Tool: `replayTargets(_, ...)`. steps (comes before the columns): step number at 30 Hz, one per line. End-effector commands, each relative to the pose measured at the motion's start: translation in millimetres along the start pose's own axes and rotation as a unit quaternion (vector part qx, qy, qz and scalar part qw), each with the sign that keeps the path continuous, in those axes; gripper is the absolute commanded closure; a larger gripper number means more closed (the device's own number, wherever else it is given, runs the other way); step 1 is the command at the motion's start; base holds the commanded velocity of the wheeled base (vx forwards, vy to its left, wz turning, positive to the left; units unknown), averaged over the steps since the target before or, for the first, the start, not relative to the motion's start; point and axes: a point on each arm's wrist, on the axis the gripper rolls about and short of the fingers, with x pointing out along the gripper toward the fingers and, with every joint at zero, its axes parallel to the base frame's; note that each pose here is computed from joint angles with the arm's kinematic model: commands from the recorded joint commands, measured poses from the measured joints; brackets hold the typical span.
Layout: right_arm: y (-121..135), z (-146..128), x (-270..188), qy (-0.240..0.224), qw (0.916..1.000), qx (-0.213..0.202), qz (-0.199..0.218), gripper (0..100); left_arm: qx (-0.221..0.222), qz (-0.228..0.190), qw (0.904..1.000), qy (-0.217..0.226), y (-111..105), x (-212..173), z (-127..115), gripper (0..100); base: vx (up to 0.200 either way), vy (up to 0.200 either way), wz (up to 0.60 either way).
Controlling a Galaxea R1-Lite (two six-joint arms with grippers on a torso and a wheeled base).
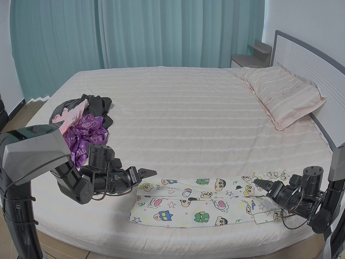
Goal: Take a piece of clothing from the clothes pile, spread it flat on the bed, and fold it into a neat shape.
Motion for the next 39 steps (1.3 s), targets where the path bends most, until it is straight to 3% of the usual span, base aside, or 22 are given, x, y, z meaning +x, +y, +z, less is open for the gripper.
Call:
replayTargets(1, -3, -3, -2, 0.008, 0.9999, 0.001, -0.008, 0, 0.013, 0.020, 0.9997, 0.005, 10, 17, -6, 0, 0.000, 0.000, 0.00)
replayTargets(18, -3, -3, -2, 0.008, 0.9999, 0.001, -0.008, 0, 0.038, 0.028, 0.9989, 0.002, 9, 34, -7, 0, 0.000, 0.000, 0.00)
replayTargets(19, -3, -3, -2, 0.008, 0.9999, 0.001, -0.009, 0, 0.041, 0.033, 0.9986, 0.009, 10, 34, -9, 100, 0.000, 0.000, 0.00)
replayTargets(23, -3, -3, -2, 0.008, 0.9999, 0.001, -0.009, 0, 0.074, 0.050, 0.9956, 0.027, 16, 33, -15, 100, 0.000, 0.000, 0.00)
replayTargets(29, -3, -3, -2, 0.009, 0.9999, 0.001, -0.009, 0, 0.100, 0.084, 0.9914, 0.013, 18, 27, -20, 100, 0.000, 0.000, 0.00)
replayTargets(37, -3, -3, -2, 0.008, 0.9999, 0.001, -0.009, 0, 0.129, 0.081, 0.9882, 0.018, 17, 12, -34, 100, 0.000, 0.000, 0.00)
replayTargets(39, -4, -3, -2, 0.009, 0.9999, 0.002, -0.010, 0, 0.143, 0.070, 0.9872, 0.002, 20, 6, -41, 100, 0.000, 0.000, 0.00)
